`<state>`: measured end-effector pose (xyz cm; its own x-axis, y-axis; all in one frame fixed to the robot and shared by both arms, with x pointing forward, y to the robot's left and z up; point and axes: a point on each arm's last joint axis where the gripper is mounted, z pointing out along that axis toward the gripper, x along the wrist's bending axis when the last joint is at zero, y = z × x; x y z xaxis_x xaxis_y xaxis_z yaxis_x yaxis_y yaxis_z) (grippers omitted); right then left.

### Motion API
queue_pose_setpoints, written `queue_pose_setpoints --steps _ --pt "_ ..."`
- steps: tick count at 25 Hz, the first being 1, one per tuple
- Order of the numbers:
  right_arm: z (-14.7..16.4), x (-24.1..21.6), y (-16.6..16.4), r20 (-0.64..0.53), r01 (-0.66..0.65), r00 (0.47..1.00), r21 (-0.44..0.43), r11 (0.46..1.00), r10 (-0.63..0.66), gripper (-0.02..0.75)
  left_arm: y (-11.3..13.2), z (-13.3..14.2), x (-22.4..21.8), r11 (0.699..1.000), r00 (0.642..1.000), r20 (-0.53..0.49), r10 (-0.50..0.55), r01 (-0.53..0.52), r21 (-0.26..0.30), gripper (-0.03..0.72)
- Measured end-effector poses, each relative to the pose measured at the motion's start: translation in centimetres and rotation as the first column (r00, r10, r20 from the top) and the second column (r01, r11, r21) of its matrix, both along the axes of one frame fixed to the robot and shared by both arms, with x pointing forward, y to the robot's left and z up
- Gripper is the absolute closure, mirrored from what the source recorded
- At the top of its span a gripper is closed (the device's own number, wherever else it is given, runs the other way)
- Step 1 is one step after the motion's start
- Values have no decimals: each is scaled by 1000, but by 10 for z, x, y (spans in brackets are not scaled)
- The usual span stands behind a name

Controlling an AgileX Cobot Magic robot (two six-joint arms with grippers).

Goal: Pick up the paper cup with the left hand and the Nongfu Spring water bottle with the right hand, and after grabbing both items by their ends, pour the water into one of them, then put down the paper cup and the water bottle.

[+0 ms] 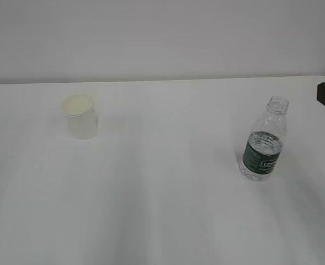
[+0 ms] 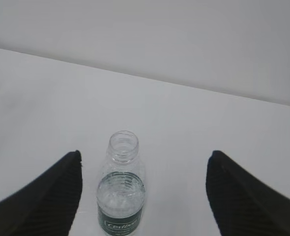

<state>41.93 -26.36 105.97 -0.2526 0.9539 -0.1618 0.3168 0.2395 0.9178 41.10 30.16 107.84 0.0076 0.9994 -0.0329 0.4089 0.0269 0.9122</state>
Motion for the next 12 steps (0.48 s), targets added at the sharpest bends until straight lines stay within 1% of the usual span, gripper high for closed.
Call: queue_pose_setpoints --steps 5,8,12 --pt "-11 7 1 0 9 1000 8 1000 -9 150 1 -10 16 1000 1000 -24 9 -9 1 183" --pt "-19 6 1 -19 16 1000 20 1000 -16 150 3 -22 23 1000 1000 7 24 -24 11 183" --pt "-22 6 0 0 25 1000 36 999 -25 150 1 -43 27 999 997 55 45 -45 -15 184"
